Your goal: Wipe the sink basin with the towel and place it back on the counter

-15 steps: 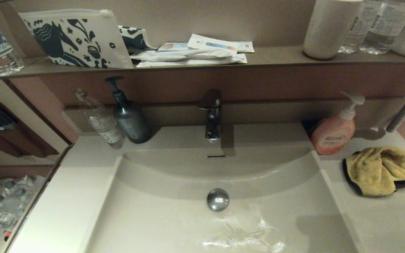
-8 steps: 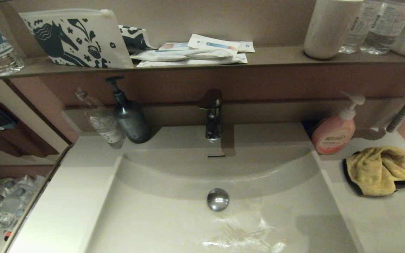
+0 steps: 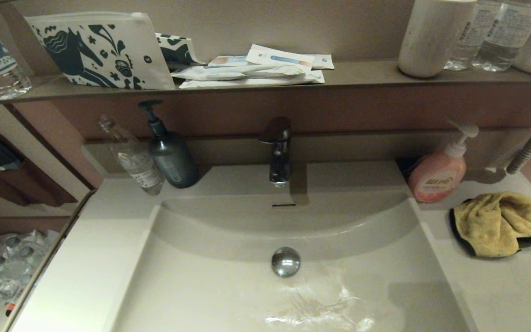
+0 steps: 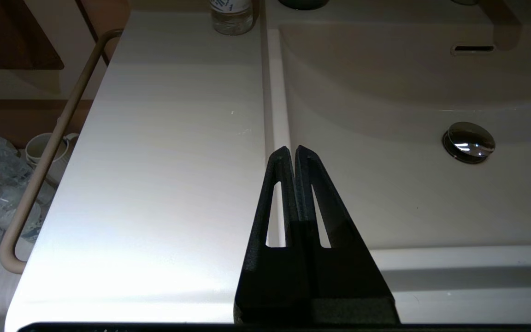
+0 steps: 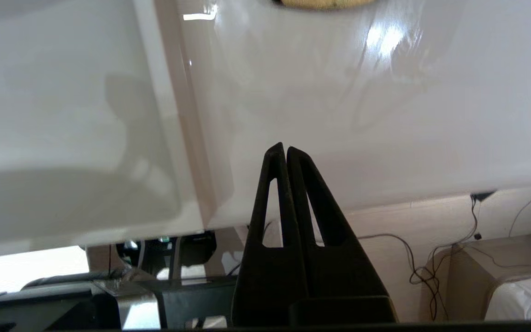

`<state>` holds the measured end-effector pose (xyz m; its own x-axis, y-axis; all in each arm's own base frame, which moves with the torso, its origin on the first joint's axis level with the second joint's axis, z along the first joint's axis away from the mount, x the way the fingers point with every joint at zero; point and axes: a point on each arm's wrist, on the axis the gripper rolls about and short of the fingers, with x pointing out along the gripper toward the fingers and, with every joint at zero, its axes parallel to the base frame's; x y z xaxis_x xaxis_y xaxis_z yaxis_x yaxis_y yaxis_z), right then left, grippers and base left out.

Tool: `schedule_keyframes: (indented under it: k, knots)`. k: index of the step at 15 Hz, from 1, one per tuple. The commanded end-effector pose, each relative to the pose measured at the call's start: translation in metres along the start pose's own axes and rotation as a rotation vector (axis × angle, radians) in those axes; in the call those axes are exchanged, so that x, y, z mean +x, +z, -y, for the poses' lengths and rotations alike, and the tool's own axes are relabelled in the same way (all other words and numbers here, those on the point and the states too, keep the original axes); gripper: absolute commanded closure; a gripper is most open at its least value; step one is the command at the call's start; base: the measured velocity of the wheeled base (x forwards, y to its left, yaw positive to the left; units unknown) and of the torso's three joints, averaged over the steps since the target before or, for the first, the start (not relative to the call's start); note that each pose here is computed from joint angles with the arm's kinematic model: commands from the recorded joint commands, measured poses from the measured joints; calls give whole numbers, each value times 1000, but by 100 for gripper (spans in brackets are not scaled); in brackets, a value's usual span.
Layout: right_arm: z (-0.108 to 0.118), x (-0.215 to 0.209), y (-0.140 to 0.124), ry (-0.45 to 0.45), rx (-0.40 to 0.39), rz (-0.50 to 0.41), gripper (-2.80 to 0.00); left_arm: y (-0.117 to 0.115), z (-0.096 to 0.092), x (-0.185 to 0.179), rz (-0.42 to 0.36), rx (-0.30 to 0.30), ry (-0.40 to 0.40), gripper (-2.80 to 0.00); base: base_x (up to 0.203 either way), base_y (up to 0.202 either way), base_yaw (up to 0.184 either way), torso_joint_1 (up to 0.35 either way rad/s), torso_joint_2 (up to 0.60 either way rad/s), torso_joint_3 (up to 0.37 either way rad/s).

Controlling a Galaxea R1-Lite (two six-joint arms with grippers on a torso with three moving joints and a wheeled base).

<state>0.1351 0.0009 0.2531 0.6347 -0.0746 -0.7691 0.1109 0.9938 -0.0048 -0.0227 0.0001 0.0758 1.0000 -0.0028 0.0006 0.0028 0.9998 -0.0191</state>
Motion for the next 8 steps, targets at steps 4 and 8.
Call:
schedule_keyframes:
  k: [4,8]
  knots:
    - [3,-16,-16,11,5,34,0,0,0,0,-1,-1,0,0,0,0,0,0,0,0]
    - [4,-23,-30,38,7,46,0,0,0,0,-1,-1,0,0,0,0,0,0,0,0]
